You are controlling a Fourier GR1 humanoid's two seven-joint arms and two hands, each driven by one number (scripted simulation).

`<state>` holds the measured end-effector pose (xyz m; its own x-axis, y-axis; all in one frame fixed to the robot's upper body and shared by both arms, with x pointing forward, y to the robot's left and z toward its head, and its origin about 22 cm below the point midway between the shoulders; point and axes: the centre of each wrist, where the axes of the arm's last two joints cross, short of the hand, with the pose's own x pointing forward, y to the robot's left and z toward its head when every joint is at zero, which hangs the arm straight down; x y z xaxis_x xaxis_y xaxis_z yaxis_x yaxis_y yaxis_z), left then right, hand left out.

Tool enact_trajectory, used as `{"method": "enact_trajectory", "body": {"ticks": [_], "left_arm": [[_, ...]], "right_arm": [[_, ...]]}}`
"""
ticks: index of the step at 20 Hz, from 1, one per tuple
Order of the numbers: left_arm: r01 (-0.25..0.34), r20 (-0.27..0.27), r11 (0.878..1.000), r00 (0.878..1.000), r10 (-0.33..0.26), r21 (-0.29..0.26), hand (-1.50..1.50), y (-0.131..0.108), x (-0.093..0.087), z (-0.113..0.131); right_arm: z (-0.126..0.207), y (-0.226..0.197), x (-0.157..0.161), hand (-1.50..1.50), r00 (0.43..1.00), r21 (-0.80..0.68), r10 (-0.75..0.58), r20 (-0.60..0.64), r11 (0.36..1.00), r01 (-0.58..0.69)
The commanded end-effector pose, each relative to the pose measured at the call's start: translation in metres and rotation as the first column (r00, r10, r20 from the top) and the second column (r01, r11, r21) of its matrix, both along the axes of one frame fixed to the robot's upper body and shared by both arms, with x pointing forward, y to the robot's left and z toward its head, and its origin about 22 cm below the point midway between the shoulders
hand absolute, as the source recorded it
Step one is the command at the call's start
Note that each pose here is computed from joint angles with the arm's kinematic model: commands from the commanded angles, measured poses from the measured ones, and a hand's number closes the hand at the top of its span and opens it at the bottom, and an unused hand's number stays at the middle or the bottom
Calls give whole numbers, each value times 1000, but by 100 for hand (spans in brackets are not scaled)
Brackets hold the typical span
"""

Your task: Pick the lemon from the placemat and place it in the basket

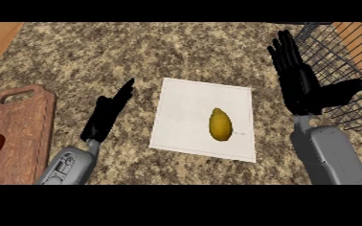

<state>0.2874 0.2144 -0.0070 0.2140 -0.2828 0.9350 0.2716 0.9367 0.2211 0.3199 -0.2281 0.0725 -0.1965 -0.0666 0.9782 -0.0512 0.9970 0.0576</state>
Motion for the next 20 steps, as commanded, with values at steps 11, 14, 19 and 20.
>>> {"method": "enact_trajectory", "body": {"ticks": [11, 14, 19, 20], "left_arm": [[-260, 107, 963, 958, 266, -69, 0, 69, 22, 40], [-283, 97, 957, 953, 289, -64, 0, 80, 2, 37], [-319, 83, 946, 943, 323, -52, 0, 108, -12, 33], [-308, 91, 948, 945, 315, -78, 0, 107, -2, 34]], "right_arm": [[49, 75, 6, -150, 596, -575, 734, 327, 655, -490], [30, 137, -19, -150, 619, -520, 672, 407, 728, -448], [65, 158, -42, -150, 729, -557, 627, 276, 722, -410], [76, 154, -46, -150, 733, -597, 652, 193, 671, -440]]}}
